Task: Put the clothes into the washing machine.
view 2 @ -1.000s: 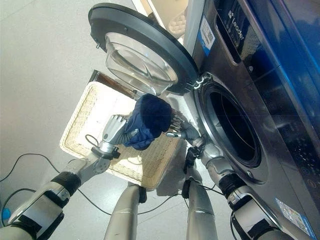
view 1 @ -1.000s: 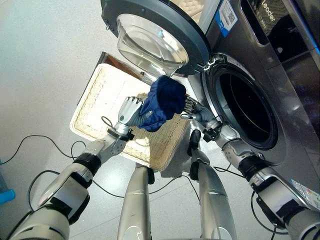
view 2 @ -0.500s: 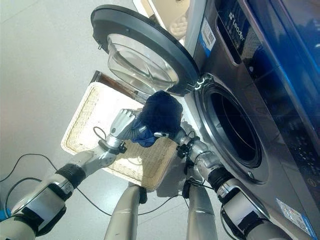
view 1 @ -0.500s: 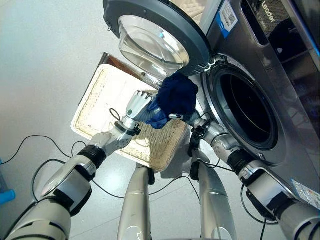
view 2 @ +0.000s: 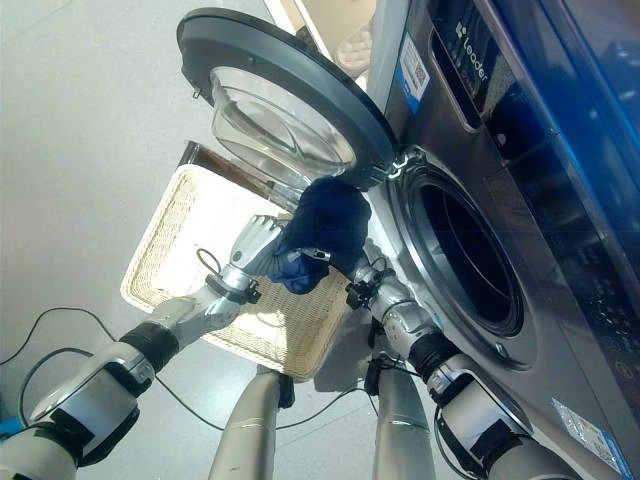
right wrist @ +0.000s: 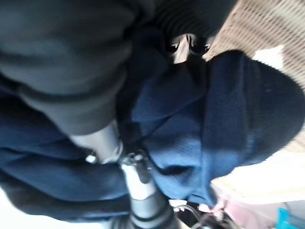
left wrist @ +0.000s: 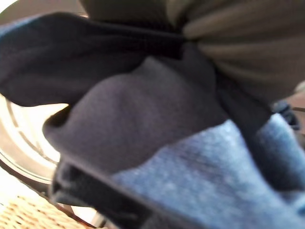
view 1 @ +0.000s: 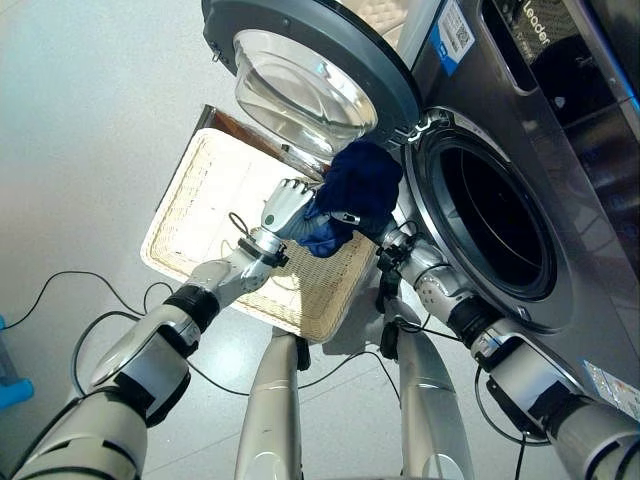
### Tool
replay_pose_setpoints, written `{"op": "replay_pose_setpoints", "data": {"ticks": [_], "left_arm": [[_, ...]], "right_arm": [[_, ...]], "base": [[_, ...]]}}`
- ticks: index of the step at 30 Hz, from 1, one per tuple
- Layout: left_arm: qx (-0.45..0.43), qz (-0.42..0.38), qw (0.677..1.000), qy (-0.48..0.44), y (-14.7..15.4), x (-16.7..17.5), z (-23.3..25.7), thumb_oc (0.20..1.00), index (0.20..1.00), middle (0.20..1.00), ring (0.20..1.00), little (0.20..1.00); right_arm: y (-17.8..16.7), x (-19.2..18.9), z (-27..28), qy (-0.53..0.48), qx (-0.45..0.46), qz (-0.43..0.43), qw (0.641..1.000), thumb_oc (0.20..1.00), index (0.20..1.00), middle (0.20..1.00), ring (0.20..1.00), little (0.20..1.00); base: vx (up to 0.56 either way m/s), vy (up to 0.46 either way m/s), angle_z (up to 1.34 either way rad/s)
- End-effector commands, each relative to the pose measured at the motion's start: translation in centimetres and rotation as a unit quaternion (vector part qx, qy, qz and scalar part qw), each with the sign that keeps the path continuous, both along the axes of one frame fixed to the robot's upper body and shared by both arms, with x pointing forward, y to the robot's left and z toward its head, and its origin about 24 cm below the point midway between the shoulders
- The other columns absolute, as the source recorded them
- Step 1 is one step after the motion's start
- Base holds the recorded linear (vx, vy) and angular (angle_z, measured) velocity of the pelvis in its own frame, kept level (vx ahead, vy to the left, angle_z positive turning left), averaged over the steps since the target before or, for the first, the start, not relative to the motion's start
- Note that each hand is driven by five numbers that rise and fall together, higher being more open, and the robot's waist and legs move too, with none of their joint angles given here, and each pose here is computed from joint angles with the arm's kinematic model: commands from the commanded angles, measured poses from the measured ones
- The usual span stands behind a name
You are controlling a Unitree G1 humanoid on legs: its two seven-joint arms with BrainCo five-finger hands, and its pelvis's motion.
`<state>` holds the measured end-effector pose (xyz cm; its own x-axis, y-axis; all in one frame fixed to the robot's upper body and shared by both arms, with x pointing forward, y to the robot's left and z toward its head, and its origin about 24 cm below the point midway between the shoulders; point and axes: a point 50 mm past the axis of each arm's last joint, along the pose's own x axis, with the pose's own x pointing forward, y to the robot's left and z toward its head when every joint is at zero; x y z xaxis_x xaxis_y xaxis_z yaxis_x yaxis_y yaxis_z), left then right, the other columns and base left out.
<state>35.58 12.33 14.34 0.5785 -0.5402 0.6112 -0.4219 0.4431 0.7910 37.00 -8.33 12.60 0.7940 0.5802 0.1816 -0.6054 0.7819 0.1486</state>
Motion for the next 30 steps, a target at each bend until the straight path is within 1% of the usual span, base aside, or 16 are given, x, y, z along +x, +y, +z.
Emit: {"op": "replay_pose_setpoints", "data": {"ticks": [1,6,7,8,9,10,15,19,22,23,24,27,30], "left_arm": [[-0.023,-0.052,0.998,-0.025,-2.5,-0.4,1.6,0.2,0.2,0.2,0.2,0.2],[-0.018,-0.044,0.999,-0.021,-2.2,-0.3,1.3,0.2,0.2,0.2,0.2,0.2],[-0.02,-0.036,0.999,-0.018,-2.0,-0.2,1.2,0.297,0.297,0.297,0.297,0.297],[-0.021,-0.032,0.999,-0.016,-1.9,-0.1,1.1,0.514,0.514,0.514,0.514,0.514],[-0.021,-0.031,0.999,-0.015,-1.9,-0.1,1.1,0.573,0.573,0.573,0.573,0.573],[-0.022,-0.028,0.999,-0.013,-1.8,-0.1,1.1,1.0,1.0,1.0,1.0,1.0],[-0.016,-0.008,1.0,-0.001,-1.3,0.3,0.8,1.0,1.0,1.0,1.0,1.0],[-0.011,0.021,1.0,0.019,-0.5,0.7,0.0,1.0,1.0,1.0,1.0,1.0],[-0.011,0.031,0.999,0.024,-0.2,0.8,-0.3,1.0,1.0,1.0,1.0,1.0],[-0.011,0.043,0.998,0.033,0.2,0.8,-0.7,1.0,1.0,1.0,1.0,1.0],[-0.02,0.062,0.997,0.038,1.0,0.9,-1.4,1.0,1.0,1.0,1.0,1.0],[-0.046,0.085,0.995,0.034,2.1,0.8,-2.0,1.0,1.0,1.0,1.0,1.0],[-0.065,0.096,0.993,0.033,2.5,0.7,-2.2,1.0,1.0,1.0,1.0,1.0]], "right_arm": [[2.1,-0.3,4.1,-0.077,0.059,0.024,0.995,0.2,0.2,0.2,0.2,0.2],[1.6,-0.1,4.1,-0.078,0.065,0.012,0.995,0.2,0.2,0.2,0.2,0.2],[1.4,0.0,4.0,-0.075,0.07,0.009,0.995,0.2,0.2,0.2,0.2,0.2],[1.3,0.0,4.0,-0.074,0.073,0.007,0.995,0.2,0.2,0.2,0.2,0.2],[1.2,0.0,4.0,-0.074,0.075,0.005,0.994,0.2,0.2,0.2,0.2,0.2],[1.1,0.0,3.9,-0.073,0.076,0.003,0.994,0.2,0.2,0.2,0.2,0.2],[0.1,0.4,3.7,-0.061,0.097,-0.027,0.993,0.2,0.2,0.2,0.2,0.2],[-1.7,0.9,3.0,-0.04,0.133,-0.069,0.988,0.2,0.2,0.2,0.2,0.2],[-2.3,1.0,2.6,-0.03,0.146,-0.08,0.986,0.2,0.2,0.2,0.2,0.2],[-2.9,1.1,2.0,-0.017,0.16,-0.094,0.983,0.2,0.2,0.2,0.2,0.2],[-4.5,1.3,1.0,0.0,0.187,-0.127,0.974,0.2,0.2,0.2,0.2,0.2],[-6.8,1.3,-0.9,0.039,0.24,-0.174,0.954,0.2,0.2,0.2,0.2,0.2],[-7.7,1.2,-2.2,0.07,0.271,-0.186,0.942,0.2,0.2,0.2,0.2,0.2]], "base": [[0.0,0.0,0.0],[0.0,0.0,0.0],[0.0,0.0,0.0],[0.0,0.0,0.0],[0.0,0.0,0.0],[0.0,0.0,0.0],[0.0,0.0,0.0],[0.0,0.0,0.0],[0.01,0.005,-0.01],[0.02,0.037,-0.06],[0.02,0.057,-0.09],[0.01,0.063,-0.17],[0.02,0.065,-0.13]]}}
